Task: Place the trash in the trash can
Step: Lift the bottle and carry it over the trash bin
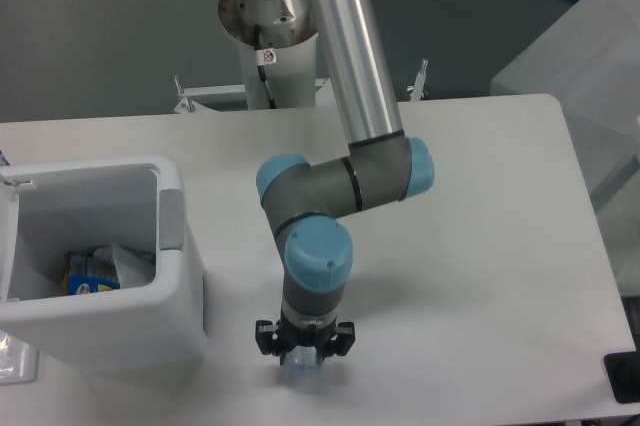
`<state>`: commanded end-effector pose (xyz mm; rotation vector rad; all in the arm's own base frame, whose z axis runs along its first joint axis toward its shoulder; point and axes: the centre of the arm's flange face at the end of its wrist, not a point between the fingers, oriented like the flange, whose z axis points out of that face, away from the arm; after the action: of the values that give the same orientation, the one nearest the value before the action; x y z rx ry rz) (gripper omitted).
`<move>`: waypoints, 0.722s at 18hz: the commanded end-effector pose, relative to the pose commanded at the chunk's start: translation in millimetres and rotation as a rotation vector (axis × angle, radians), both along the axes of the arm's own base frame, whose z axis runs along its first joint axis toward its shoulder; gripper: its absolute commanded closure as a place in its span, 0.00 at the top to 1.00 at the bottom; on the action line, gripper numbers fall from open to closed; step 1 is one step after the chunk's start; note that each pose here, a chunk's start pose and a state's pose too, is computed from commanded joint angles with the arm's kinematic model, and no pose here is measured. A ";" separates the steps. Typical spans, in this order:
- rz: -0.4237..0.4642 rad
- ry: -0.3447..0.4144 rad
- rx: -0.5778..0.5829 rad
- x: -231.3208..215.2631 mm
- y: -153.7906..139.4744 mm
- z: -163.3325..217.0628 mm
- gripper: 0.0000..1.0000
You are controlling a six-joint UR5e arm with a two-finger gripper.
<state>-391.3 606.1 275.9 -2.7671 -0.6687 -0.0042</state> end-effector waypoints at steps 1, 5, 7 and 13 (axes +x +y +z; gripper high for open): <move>0.016 0.016 0.021 -3.9 -3.6 17.2 0.60; 0.106 0.083 0.140 -23.0 -19.9 100.0 0.60; 0.149 0.098 0.222 -28.5 -26.5 142.7 0.60; 0.198 0.157 0.452 -20.0 -29.7 233.4 0.60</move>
<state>-411.3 576.4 509.3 -2.2365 -0.7854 0.0916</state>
